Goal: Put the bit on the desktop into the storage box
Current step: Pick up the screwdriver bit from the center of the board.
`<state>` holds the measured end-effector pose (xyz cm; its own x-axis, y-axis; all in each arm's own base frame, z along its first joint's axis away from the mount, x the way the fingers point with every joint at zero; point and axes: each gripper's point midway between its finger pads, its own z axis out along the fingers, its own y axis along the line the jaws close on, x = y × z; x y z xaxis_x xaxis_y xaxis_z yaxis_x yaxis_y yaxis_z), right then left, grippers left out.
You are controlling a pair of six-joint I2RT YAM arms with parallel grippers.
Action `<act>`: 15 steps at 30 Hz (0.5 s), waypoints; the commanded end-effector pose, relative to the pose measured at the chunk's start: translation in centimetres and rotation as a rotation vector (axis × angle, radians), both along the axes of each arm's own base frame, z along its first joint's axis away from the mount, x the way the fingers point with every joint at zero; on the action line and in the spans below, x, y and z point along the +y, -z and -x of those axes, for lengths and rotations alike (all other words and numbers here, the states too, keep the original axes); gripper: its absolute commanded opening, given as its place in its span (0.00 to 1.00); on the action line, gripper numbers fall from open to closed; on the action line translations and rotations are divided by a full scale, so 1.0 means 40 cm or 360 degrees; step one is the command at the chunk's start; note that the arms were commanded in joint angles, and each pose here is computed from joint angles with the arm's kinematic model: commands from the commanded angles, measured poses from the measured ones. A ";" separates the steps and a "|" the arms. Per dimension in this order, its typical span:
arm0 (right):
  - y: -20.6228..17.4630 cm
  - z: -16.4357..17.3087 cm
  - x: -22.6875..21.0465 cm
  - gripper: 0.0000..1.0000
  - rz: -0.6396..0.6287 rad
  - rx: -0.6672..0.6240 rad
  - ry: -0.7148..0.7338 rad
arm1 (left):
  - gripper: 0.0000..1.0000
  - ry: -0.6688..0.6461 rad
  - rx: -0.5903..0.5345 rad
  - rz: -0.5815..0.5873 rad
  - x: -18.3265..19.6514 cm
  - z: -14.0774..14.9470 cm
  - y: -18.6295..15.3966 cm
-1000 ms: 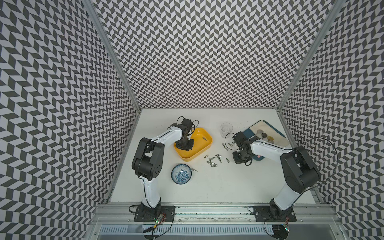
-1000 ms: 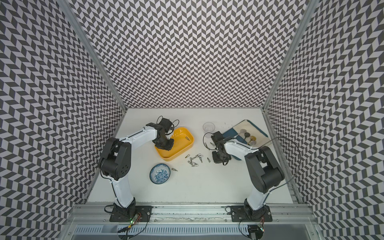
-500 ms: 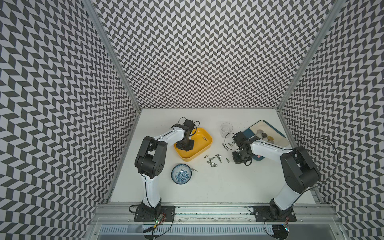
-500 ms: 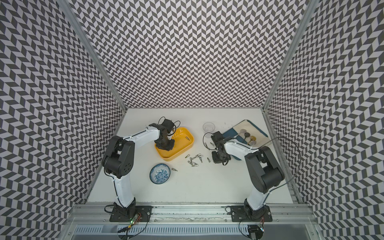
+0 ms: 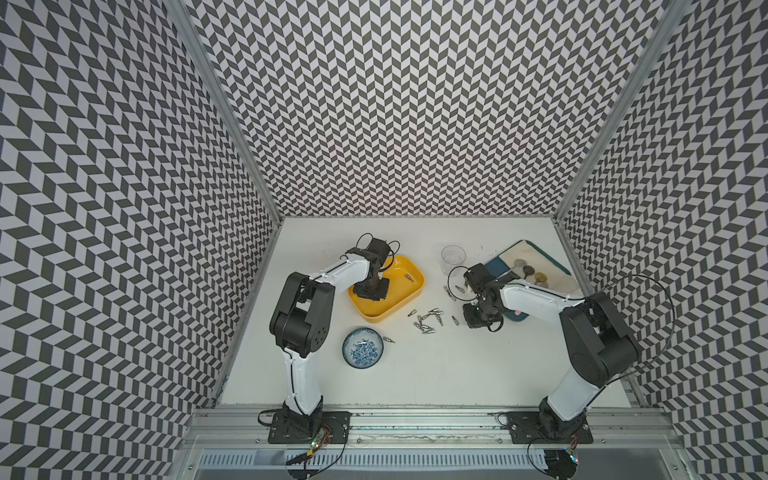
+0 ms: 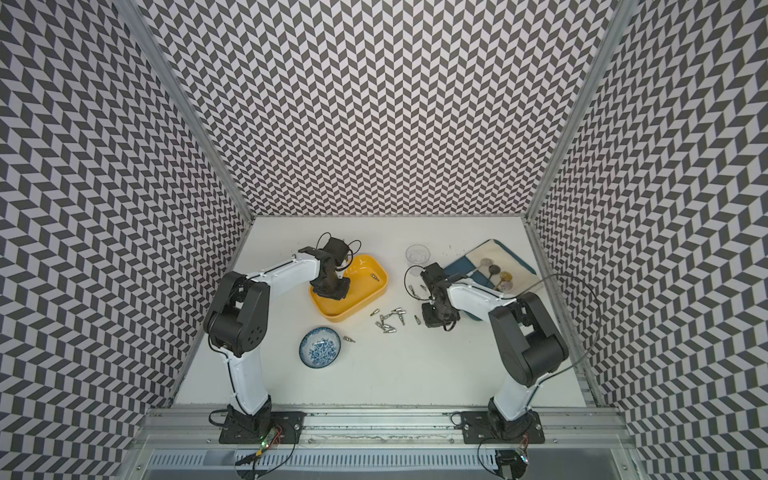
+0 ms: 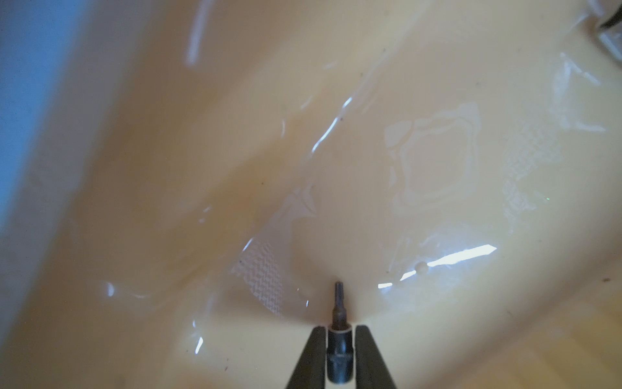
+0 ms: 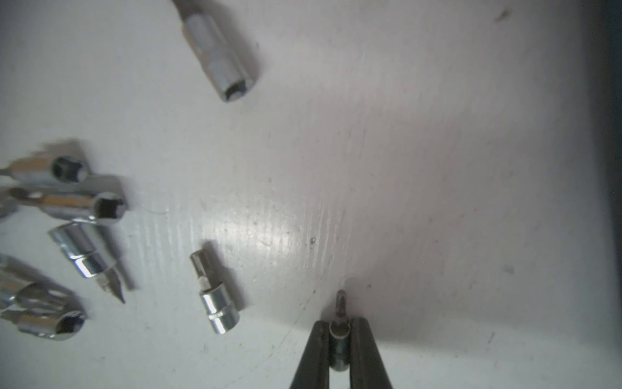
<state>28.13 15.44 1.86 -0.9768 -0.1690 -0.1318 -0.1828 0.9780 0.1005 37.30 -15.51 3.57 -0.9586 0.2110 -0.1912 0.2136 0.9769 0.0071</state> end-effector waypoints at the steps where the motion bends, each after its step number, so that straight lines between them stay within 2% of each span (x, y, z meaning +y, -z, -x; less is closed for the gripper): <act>1: -0.026 0.005 0.025 0.00 -0.0056 0.0011 -0.0020 | 0.25 0.0005 -0.0028 0.0003 -0.009 -0.005 0.003; 6: -0.082 -0.028 0.049 0.00 -0.0094 -0.0054 -0.0036 | 0.26 0.0000 -0.0026 0.0023 -0.015 -0.004 0.006; 8: -0.122 -0.045 0.069 0.00 -0.0135 -0.0107 -0.0051 | 0.26 -0.0008 -0.0071 0.0041 -0.018 -0.010 -0.017; 12: -0.229 -0.095 0.123 0.00 -0.0251 -0.0244 -0.0082 | 0.29 -0.0048 -0.0219 0.0125 -0.026 -0.030 -0.122; 15: -0.288 -0.131 0.168 0.00 -0.0337 -0.0311 -0.0122 | 0.35 -0.0066 -0.0284 0.0186 -0.030 -0.022 -0.196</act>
